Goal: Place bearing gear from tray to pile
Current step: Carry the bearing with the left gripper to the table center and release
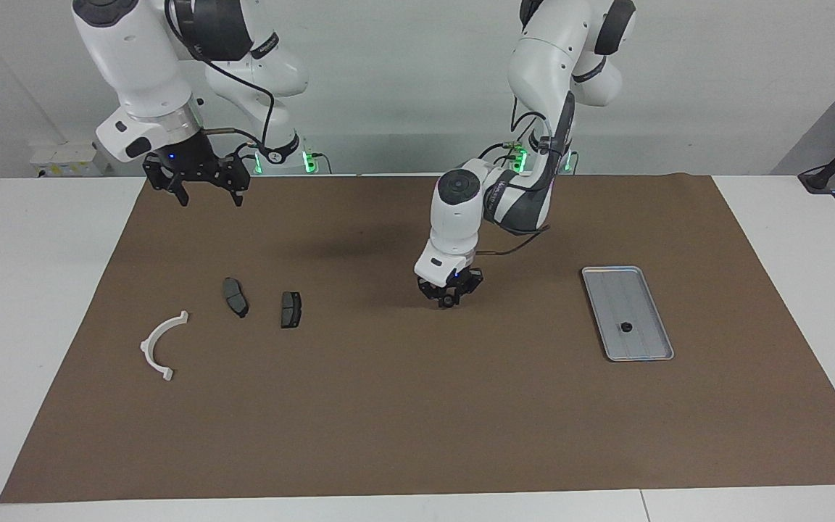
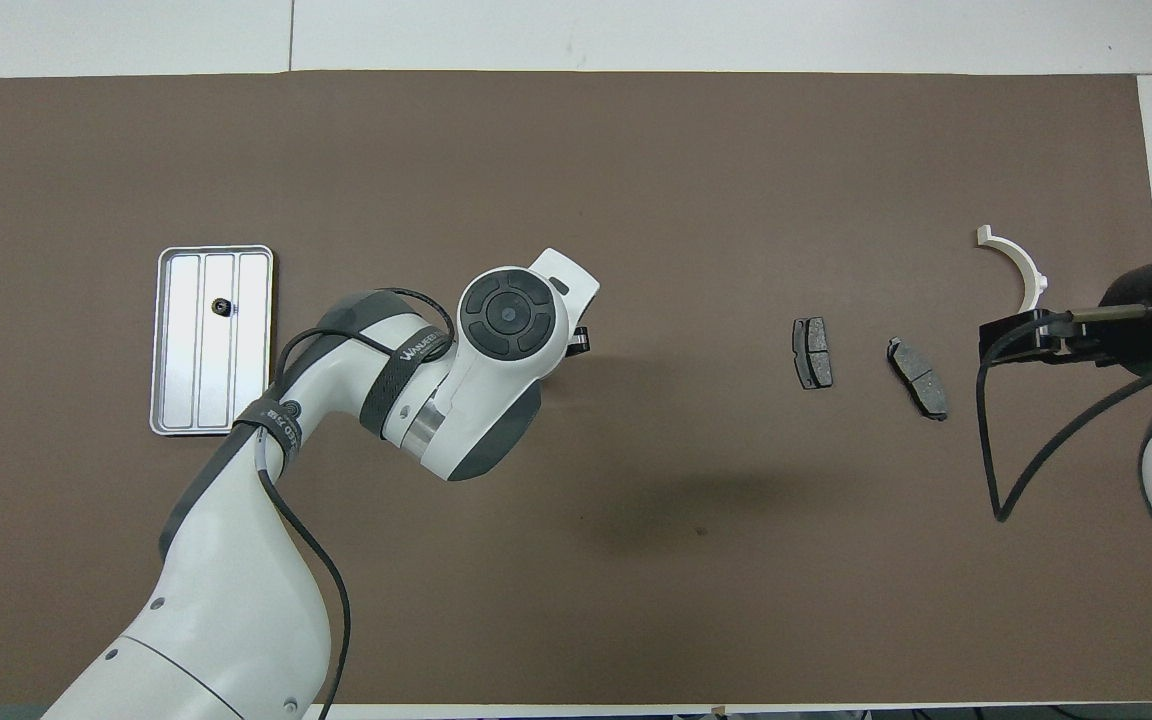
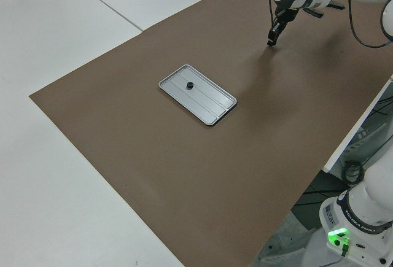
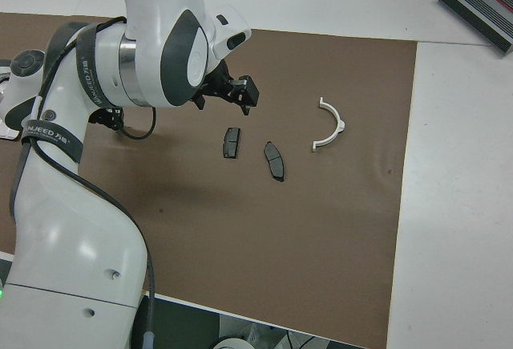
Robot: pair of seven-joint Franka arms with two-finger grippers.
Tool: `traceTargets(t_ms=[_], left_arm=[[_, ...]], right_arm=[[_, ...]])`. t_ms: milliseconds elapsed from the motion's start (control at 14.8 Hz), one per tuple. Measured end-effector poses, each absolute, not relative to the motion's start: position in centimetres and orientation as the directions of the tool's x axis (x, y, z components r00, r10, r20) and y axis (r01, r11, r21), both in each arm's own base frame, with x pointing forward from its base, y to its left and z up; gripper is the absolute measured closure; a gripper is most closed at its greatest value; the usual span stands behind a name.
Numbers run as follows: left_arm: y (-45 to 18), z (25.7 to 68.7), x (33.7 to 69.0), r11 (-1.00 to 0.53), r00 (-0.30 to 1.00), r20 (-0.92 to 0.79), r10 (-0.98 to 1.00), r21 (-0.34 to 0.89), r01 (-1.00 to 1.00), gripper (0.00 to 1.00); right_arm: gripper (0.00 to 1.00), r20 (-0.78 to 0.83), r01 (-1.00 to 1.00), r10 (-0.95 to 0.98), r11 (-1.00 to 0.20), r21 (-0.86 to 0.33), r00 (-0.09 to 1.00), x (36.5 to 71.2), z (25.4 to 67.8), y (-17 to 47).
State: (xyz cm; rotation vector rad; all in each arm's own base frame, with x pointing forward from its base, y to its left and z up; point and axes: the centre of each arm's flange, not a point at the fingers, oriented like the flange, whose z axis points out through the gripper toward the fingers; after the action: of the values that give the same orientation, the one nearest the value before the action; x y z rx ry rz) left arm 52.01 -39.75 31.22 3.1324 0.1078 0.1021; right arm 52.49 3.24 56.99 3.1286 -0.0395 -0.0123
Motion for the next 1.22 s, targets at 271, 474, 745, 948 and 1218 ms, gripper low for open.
traceTargets(t_ms=[271, 474, 745, 948, 1218], left_arm=[[-40.2, 30.5, 51.2, -0.998, 0.996, 0.062, 0.060, 0.008, 0.059, 0.65], [-40.6, 29.6, 50.3, -0.999, 0.997, 0.061, 0.051, 0.009, 0.051, 0.65], [-40.4, 29.5, 50.2, -0.999, 0.997, 0.072, 0.041, 0.003, 0.041, 0.59], [-39.6, 29.4, 50.5, -0.999, 0.997, 0.070, 0.030, -0.035, 0.032, 0.27], [-31.6, 36.0, 56.0, -0.999, 1.000, 0.026, -0.008, -0.050, -0.006, 0.00]], right_arm=[[0.00, 0.015, -0.024, -0.024, -1.000, 0.008, 1.000, 53.2, 51.7, 6.5], [0.00, 0.025, -0.033, -0.033, -0.999, 0.003, 0.999, 54.6, 47.6, 9.1], [0.00, 0.033, -0.054, -0.054, -0.999, -0.003, 0.998, 56.6, 42.4, 11.7], [0.00, 0.040, -0.057, -0.057, -0.998, -0.007, 0.998, 57.4, 40.4, 12.5], [0.00, 0.043, -0.058, -0.058, -0.998, -0.008, 0.997, 57.5, 40.2, 12.4]])
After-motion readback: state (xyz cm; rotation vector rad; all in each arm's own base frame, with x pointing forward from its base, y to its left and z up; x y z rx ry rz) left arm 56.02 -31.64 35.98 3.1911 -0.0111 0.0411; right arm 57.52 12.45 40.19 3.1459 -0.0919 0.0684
